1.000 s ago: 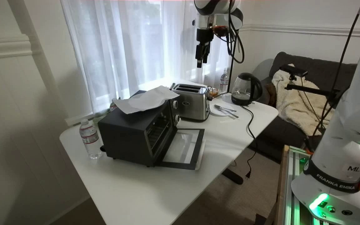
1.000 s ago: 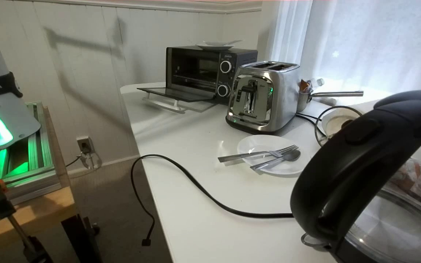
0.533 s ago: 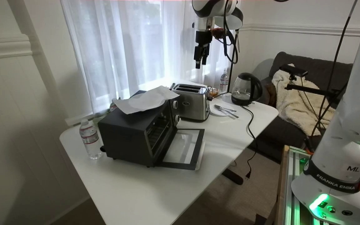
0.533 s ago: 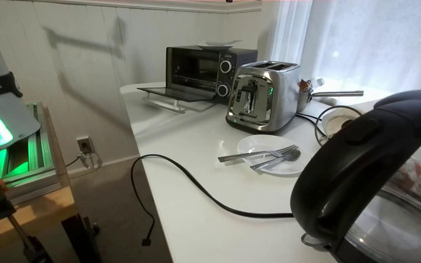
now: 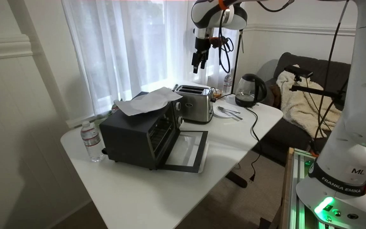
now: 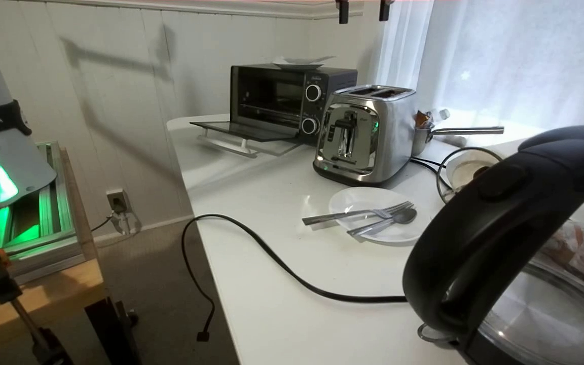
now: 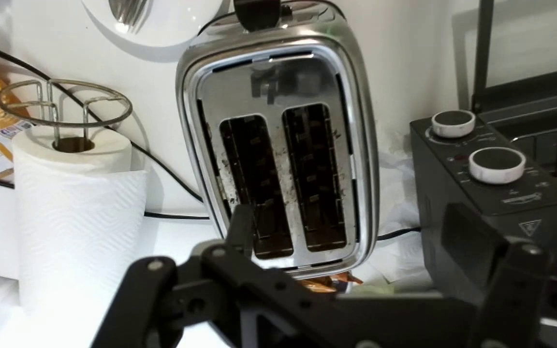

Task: Move the toaster to the right

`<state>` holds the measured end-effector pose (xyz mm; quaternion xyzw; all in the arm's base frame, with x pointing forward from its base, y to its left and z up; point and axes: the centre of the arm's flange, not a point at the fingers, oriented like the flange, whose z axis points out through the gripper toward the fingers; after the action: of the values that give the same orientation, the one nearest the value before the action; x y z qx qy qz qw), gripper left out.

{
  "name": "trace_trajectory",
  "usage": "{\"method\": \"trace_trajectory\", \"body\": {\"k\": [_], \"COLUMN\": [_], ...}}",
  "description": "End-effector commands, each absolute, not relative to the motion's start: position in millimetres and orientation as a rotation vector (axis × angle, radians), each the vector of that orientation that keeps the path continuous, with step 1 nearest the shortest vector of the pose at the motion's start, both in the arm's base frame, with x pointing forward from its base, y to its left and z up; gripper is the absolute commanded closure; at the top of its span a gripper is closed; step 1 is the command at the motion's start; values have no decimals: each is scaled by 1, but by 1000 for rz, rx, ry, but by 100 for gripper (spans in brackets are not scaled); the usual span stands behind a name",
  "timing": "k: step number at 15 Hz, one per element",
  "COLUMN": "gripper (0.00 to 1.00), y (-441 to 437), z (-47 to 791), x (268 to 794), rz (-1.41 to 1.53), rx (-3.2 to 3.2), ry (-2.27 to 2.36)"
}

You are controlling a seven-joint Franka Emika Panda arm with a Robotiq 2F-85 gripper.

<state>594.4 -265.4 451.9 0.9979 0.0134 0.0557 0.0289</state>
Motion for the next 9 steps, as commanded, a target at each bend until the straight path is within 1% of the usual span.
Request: {"method": "trace_trajectory", "body": {"k": [1, 5, 9], "gripper": [0, 0, 0], "y": [-299, -330, -344], "z": [430, 400, 372], "x": [637, 656, 670], "rz": [227, 121, 160], "rx": [3069, 3085, 3095], "ry": [-44, -25, -6]}}
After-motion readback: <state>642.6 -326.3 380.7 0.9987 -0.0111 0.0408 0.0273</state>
